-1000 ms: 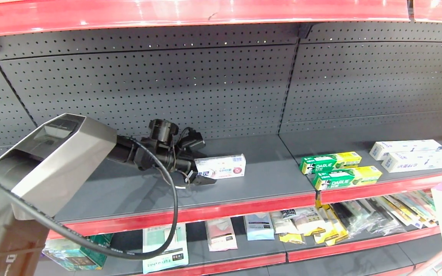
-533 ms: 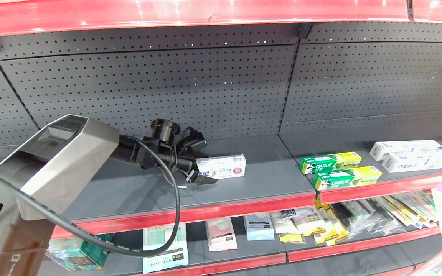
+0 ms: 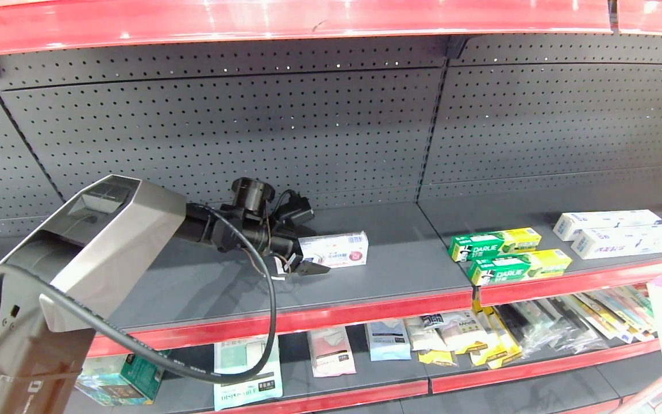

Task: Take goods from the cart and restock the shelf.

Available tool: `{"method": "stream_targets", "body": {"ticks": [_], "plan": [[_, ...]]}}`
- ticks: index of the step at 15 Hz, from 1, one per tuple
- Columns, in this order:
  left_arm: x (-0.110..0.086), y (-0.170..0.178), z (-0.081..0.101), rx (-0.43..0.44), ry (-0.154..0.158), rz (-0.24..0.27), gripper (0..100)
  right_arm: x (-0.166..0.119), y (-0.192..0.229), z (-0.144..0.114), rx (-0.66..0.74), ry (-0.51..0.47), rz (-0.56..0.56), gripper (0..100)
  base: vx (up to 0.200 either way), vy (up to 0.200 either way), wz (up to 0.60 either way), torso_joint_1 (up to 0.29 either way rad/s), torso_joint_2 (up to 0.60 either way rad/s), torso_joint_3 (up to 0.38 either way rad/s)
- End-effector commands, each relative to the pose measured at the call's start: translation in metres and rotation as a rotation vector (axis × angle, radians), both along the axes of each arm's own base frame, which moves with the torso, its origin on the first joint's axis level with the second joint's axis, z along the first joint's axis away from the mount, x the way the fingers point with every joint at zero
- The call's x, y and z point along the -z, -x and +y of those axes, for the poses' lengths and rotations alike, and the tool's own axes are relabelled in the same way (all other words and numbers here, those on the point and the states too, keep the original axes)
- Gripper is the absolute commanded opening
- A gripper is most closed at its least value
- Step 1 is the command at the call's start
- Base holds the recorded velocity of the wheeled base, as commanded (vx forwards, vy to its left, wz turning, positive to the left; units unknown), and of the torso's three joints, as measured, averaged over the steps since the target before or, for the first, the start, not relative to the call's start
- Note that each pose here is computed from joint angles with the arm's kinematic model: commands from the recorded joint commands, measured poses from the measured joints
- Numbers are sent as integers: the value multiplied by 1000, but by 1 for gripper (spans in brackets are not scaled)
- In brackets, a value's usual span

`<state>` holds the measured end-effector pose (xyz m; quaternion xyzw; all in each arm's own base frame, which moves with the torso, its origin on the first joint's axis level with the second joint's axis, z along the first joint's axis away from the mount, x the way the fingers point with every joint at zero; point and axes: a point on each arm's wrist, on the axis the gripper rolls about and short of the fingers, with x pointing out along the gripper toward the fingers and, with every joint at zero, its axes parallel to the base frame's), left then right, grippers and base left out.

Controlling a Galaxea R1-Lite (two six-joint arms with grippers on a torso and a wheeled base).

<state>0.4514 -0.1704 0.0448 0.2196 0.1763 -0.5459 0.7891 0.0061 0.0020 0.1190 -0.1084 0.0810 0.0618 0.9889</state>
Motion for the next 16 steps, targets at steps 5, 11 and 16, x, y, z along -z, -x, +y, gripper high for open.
{"method": "stream_targets", "body": {"ticks": [5,11,16], "plan": [[9,-3,-1,0,-5,10,0,0,0,0,-1,0,1,0,0,0,0,0,0,0],[5,-5,-2,1,-3,3,0,-1,0,0,1,0,-3,0,0,0,0,0,0,0],[-7,8,7,79,-59,20,0,-1,0,0,1,0,-3,0,0,0,0,0,0,0]]}}
